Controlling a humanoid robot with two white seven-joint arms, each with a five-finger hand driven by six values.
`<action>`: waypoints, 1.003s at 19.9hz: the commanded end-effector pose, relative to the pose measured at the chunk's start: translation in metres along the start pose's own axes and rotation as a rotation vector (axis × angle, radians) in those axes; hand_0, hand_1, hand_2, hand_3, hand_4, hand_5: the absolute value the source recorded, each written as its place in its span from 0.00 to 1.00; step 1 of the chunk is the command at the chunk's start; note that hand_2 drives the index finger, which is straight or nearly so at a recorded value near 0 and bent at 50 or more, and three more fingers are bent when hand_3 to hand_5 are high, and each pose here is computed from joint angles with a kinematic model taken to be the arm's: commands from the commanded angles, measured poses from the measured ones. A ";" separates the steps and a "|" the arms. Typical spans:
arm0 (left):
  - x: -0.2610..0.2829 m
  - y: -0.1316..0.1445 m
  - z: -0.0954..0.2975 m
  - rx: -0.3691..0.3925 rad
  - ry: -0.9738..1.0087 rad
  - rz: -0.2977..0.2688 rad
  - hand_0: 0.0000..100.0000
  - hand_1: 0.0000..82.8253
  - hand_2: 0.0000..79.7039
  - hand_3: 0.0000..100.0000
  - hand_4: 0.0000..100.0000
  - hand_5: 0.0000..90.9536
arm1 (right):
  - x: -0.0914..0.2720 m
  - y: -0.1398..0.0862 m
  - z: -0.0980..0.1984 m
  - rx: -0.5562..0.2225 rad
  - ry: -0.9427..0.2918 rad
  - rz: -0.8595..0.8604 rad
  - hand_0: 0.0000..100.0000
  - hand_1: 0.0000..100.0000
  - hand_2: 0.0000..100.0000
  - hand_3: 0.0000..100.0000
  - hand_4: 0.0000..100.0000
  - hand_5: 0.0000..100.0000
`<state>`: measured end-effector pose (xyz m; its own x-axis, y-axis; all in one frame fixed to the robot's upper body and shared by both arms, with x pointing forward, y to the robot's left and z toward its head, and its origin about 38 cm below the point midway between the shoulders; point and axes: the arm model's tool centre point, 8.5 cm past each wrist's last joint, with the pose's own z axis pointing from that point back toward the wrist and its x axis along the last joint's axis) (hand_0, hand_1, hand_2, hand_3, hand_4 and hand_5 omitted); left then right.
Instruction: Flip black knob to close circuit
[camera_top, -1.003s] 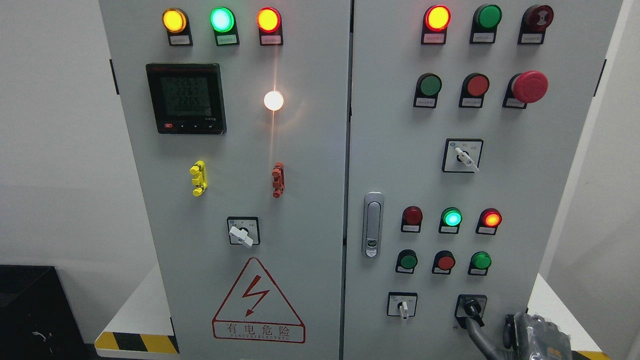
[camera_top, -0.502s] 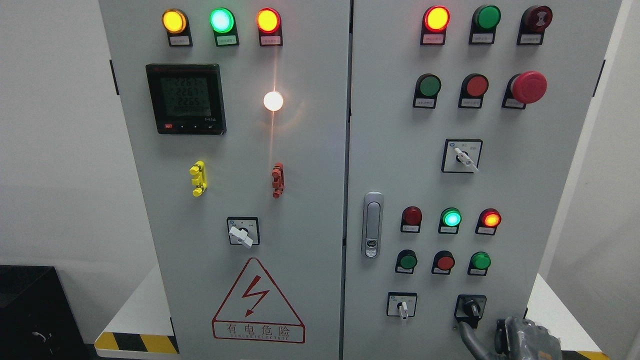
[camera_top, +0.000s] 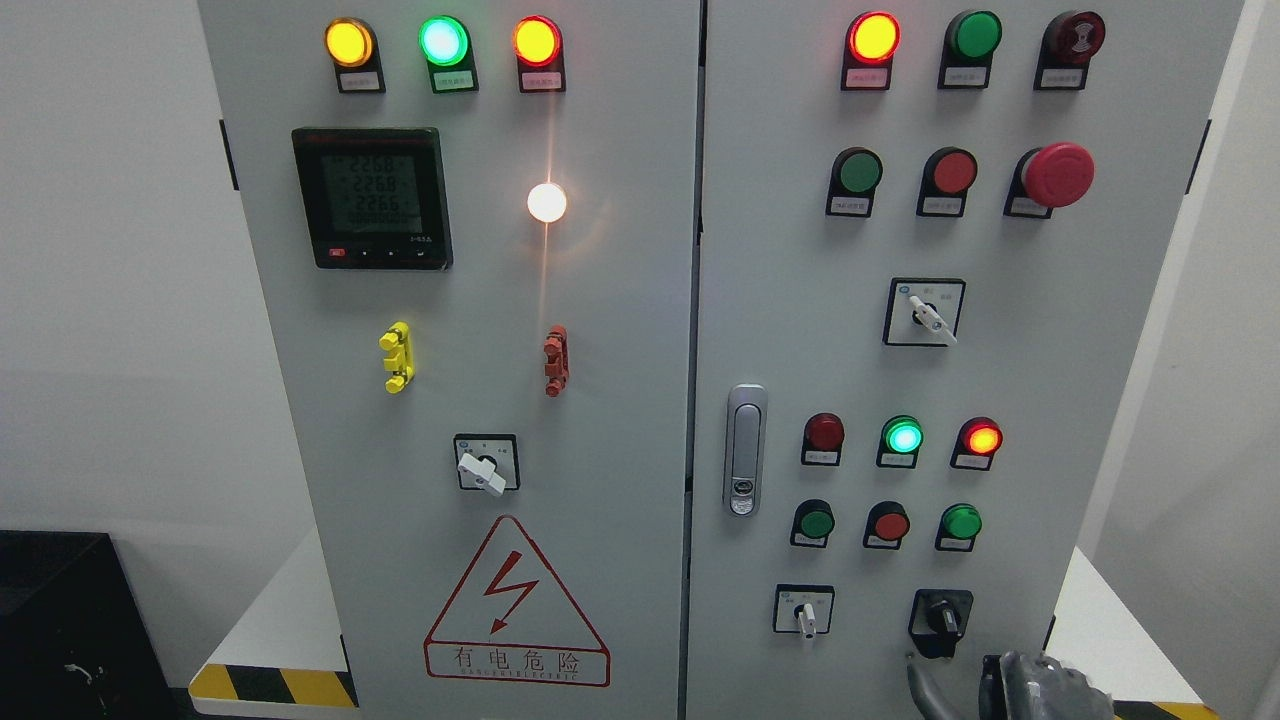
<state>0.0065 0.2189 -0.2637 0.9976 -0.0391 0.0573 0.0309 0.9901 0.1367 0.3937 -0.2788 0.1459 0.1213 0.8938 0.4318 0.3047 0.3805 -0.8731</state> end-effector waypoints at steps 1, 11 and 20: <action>-0.005 -0.002 0.000 -0.005 -0.006 0.004 0.12 0.67 0.00 0.00 0.00 0.00 | 0.016 -0.007 0.025 -0.040 -0.028 -0.190 0.00 0.04 0.85 1.00 0.96 0.97; -0.005 -0.002 0.000 -0.005 -0.006 0.004 0.12 0.67 0.00 0.00 0.00 0.00 | 0.015 0.002 0.063 -0.049 -0.057 -0.646 0.00 0.07 0.48 0.75 0.74 0.67; -0.005 -0.002 0.000 -0.005 -0.006 0.004 0.12 0.67 0.00 0.00 0.00 0.00 | 0.007 0.002 0.083 -0.061 -0.037 -1.102 0.00 0.04 0.25 0.45 0.49 0.47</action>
<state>0.0065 0.2190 -0.2637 0.9976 -0.0390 0.0573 0.0309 0.9901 0.1368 0.3296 -0.2581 0.1272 -0.2041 0.3322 0.9209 0.3326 0.9082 -0.2539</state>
